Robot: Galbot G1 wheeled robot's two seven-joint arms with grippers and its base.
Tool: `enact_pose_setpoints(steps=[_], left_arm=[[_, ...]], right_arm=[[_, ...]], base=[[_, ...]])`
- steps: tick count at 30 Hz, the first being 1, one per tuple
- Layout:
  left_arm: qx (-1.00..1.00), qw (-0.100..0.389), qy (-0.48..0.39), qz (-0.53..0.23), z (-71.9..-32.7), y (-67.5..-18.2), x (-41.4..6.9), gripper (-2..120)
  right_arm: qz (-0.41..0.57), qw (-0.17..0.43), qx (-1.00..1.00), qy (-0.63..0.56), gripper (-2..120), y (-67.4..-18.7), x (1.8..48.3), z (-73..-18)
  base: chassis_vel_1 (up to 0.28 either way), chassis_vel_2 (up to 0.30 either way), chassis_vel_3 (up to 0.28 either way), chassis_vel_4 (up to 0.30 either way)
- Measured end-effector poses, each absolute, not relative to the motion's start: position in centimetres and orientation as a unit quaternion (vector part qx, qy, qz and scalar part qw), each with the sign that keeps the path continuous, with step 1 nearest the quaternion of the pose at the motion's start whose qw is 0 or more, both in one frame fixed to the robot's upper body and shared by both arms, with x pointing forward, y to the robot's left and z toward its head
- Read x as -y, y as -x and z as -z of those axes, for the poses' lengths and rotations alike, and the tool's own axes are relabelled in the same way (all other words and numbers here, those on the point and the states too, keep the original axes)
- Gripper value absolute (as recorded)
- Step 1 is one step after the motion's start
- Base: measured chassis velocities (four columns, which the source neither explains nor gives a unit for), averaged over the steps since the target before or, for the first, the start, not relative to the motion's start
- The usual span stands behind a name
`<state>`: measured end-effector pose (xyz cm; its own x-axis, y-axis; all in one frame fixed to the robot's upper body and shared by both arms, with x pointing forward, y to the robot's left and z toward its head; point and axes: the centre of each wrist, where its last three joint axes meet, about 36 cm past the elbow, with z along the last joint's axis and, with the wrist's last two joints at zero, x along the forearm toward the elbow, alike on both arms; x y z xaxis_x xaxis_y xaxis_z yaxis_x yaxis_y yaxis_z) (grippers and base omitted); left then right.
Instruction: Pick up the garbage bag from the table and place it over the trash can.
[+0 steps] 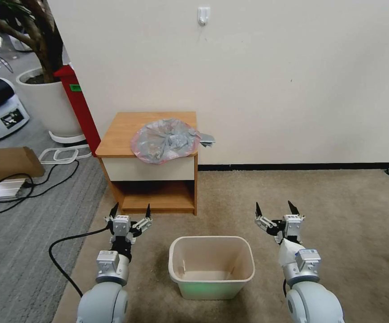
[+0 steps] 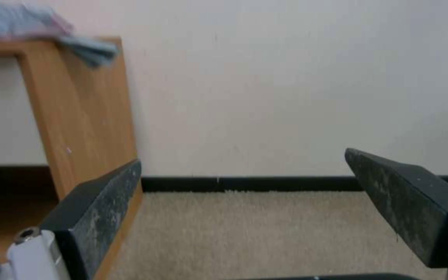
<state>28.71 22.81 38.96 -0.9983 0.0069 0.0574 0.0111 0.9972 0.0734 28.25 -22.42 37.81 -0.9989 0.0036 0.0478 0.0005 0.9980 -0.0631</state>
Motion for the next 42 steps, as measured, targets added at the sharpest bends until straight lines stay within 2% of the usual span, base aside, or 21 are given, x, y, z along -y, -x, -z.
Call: enact_pose_setpoints(steps=[9,10,13,20,24,29,33,34,37,38,42], left_arm=[[0.999,0.015,0.006,0.028,-45.8,-25.4,-21.7,100],[0.999,0.015,0.006,0.028,-45.8,-25.4,-21.7,100],[0.999,0.013,0.006,0.029,-49.3,-23.3,-21.6,100],[0.996,0.035,-0.019,0.077,-49.2,-22.5,-23.9,100],[0.995,0.037,-0.022,0.085,-48.9,-22.4,-24.4,100],[0.996,0.04,-0.021,0.082,-49.0,-21.9,-24.7,100],[0.996,0.047,-0.016,0.068,-49.5,-21.4,-24.7,100],[0.996,0.047,-0.016,0.068,-49.5,-21.4,-24.7,100],[0.997,0.049,-0.011,0.063,-49.8,-21.1,-24.7,100],[0.997,0.049,-0.011,0.063,-49.8,-21.1,-24.7,100],[0.997,0.05,-0.009,0.058,-50.1,-20.9,-24.7,100]], right_arm=[[-0.008,-0.031,0.999,0.039,100,-22.4,20.3,-43.9],[-0.008,-0.031,0.999,0.039,100,-22.4,20.3,-43.9],[0.02,-0.027,0.998,0.052,100,-21.1,19.6,-44.6],[0.027,-0.011,0.999,0.038,100,-21.5,19.6,-43.7],[0.044,0.0,0.999,0.022,100,-22.7,20.0,-43.5],[0.13,-0.005,0.991,-0.001,100,-26.1,20.6,-43.7],[0.255,-0.005,0.966,-0.035,100,-30.6,20.6,-43.7],[0.255,-0.005,0.966,-0.035,100,-30.6,20.6,-43.7],[0.325,-0.003,0.944,-0.062,100,-34.9,20.1,-43.5],[0.325,-0.003,0.944,-0.062,100,-34.9,20.1,-43.5],[0.382,0.007,0.92,-0.086,100,-39.8,19.0,-43.2]], base=[[0.0,0.0,0.0,0.0],[0.0,0.0,0.0,0.0],[0.0,0.0,0.0,0.0],[0.0,0.0,0.0,0.0],[0.0,0.0,0.0,0.0],[0.0,0.0,0.0,0.0],[0.0,0.0,0.0,0.0],[0.0,0.0,0.0,0.0],[0.0,0.0,0.0,0.0],[0.0,0.0,0.0,0.0],[0.0,0.0,0.0,0.0]])
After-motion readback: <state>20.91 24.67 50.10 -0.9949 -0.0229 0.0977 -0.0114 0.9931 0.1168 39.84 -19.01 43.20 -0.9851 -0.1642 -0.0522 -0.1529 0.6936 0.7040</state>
